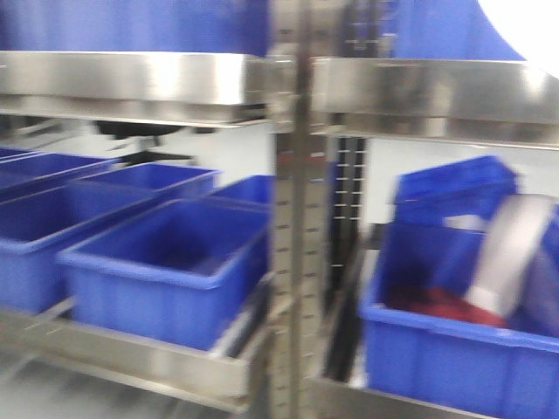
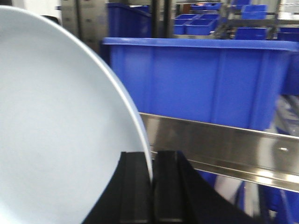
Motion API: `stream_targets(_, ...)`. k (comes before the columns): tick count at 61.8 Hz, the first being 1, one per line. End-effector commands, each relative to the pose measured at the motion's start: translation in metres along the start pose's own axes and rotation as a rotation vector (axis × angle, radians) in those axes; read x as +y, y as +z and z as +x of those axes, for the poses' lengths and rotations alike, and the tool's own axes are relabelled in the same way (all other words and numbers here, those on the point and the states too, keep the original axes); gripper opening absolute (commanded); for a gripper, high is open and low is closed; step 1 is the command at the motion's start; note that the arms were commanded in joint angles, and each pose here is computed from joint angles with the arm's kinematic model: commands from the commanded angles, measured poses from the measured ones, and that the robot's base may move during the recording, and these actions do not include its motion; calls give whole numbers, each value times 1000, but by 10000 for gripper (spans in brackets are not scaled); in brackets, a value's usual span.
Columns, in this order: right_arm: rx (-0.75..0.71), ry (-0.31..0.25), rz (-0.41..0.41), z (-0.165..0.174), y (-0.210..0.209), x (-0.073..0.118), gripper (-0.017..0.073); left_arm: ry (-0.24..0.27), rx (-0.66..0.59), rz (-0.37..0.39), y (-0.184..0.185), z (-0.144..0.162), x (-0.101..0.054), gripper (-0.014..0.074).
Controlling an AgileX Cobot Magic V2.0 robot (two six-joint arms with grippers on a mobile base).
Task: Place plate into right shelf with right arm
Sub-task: 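Lower the held plate with the right gripper into a blue bin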
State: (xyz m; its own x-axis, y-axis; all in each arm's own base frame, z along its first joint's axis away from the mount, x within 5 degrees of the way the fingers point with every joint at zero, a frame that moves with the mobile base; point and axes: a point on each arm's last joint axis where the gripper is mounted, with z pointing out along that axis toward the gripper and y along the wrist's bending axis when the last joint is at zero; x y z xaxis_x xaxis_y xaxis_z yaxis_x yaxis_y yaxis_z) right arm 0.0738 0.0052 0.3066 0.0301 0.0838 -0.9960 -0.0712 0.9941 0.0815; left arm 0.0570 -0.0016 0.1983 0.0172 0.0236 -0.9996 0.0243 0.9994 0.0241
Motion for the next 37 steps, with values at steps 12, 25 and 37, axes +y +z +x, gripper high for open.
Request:
stream_targets(12, -120, -2, 1, -18, -1, 1, 57, -15, -89, -12, -1, -5, 1, -128)
stream_targets(25, -120, -2, 1, -18, -1, 1, 57, -15, -89, -12, -1, -5, 1, -128)
stream_targets(37, -120, -2, 1, -18, -1, 1, 57, -15, -89, -12, -1, -5, 1, -128)
